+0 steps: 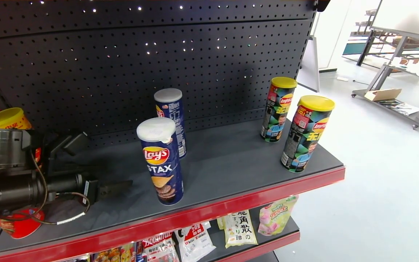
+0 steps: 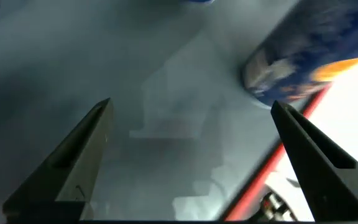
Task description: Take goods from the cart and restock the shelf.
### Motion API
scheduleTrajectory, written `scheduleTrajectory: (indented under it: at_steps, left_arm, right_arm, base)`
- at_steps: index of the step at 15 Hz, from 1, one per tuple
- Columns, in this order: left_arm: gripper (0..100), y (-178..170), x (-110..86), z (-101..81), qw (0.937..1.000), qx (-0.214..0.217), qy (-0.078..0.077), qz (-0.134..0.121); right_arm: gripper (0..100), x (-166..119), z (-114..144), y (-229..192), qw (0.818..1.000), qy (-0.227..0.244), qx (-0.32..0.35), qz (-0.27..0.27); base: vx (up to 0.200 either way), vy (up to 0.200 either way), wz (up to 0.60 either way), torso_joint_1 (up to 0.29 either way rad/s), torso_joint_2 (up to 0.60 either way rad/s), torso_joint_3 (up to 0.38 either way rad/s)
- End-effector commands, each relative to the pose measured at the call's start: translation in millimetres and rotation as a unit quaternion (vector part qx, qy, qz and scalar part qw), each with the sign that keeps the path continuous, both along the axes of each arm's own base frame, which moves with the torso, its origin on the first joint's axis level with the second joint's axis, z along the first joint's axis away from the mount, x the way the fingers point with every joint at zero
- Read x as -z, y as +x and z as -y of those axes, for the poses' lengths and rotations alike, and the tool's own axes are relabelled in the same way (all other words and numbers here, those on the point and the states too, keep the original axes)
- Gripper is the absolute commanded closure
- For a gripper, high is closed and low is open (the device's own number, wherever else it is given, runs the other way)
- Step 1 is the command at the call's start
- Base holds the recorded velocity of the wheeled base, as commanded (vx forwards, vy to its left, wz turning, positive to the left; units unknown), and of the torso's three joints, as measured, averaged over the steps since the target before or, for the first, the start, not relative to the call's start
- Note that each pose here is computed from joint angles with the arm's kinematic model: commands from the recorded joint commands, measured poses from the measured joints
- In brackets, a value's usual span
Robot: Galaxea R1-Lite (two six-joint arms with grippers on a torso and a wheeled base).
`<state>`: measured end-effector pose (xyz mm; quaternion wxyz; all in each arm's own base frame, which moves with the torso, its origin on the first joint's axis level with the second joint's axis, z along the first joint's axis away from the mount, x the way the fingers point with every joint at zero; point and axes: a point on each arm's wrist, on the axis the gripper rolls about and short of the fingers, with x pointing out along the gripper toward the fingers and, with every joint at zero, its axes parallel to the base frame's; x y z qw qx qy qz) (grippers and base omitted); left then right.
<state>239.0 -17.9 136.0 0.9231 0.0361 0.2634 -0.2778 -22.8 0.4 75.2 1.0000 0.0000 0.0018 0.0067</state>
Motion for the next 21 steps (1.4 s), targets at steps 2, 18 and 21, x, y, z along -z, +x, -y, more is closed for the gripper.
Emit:
scheduleTrajectory:
  at_steps: [2, 18, 21]
  left_arm:
    - [0, 23.8, 16.5, 6.0, 0.9995, 0.017, 0.012, -0.024]
    - [0, 79.0, 43.0, 36.2, 0.9979, 0.05, 0.029, -0.028]
    - [0, 85.6, 43.2, 37.1, 0.9982, 0.049, 0.029, -0.021]
  right_arm:
    - [0, 0.0, 0.0, 0.0, 1.0, 0.0, 0.0, 0.0]
    - [0, 0.0, 0.0, 0.0, 1.0, 0.0, 0.0, 0.0]
    - [0, 0.0, 0.0, 0.0, 1.0, 0.0, 0.0, 0.0]
  base:
    - [0.0, 0.0, 0.0, 0.0, 0.0, 0.0]
    - [0.0, 0.0, 0.0, 0.0, 0.0, 0.0]
    - [0.0, 0.0, 0.0, 0.0, 0.0, 0.0]
